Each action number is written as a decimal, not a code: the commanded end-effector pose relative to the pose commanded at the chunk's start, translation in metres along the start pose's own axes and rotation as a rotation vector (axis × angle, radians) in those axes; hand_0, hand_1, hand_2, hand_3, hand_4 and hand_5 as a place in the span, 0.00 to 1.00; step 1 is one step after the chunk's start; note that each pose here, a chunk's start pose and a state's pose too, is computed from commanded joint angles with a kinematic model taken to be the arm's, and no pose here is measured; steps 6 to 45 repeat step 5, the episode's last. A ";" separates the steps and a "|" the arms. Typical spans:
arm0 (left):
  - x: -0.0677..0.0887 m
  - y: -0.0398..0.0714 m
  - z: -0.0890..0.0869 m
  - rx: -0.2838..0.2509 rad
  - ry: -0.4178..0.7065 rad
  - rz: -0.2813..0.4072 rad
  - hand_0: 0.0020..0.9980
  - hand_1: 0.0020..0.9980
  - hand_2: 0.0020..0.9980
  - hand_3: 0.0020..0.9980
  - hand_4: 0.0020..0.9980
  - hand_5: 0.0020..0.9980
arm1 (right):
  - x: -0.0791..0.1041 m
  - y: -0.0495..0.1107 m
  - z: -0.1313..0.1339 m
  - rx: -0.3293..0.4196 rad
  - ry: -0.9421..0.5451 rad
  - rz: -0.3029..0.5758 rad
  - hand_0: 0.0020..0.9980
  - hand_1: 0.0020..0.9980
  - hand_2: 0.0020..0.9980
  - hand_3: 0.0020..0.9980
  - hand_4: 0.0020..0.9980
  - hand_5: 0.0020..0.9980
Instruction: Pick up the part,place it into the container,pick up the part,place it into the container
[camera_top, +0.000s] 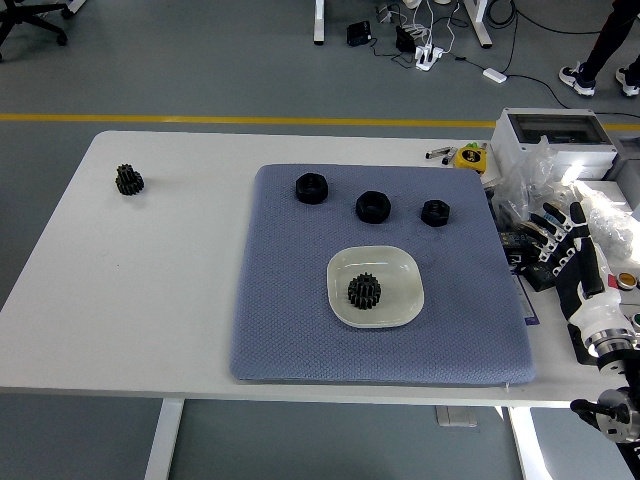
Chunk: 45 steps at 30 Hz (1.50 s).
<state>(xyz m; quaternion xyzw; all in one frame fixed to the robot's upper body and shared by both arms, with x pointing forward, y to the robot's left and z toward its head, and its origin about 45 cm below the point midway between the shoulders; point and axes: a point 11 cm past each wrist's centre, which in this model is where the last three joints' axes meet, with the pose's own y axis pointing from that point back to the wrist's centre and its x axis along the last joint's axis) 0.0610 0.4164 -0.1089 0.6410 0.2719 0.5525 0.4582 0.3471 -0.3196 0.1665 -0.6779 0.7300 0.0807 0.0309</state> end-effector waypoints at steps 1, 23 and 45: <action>0.000 0.000 0.000 0.000 -0.001 0.000 0.65 0.65 0.62 0.56 0.60 0.50 | 0.000 0.000 0.000 0.002 -0.001 0.001 0.75 0.75 0.80 0.85 1.00 1.00; 0.000 0.000 0.000 -0.001 -0.001 0.000 0.65 0.65 0.62 0.56 0.60 0.50 | 0.000 -0.001 -0.001 0.005 -0.004 0.002 0.75 0.75 0.80 0.85 1.00 1.00; 0.000 0.000 0.000 -0.001 -0.001 0.000 0.65 0.65 0.62 0.56 0.60 0.50 | 0.000 -0.001 -0.001 0.005 -0.004 0.002 0.75 0.75 0.80 0.85 1.00 1.00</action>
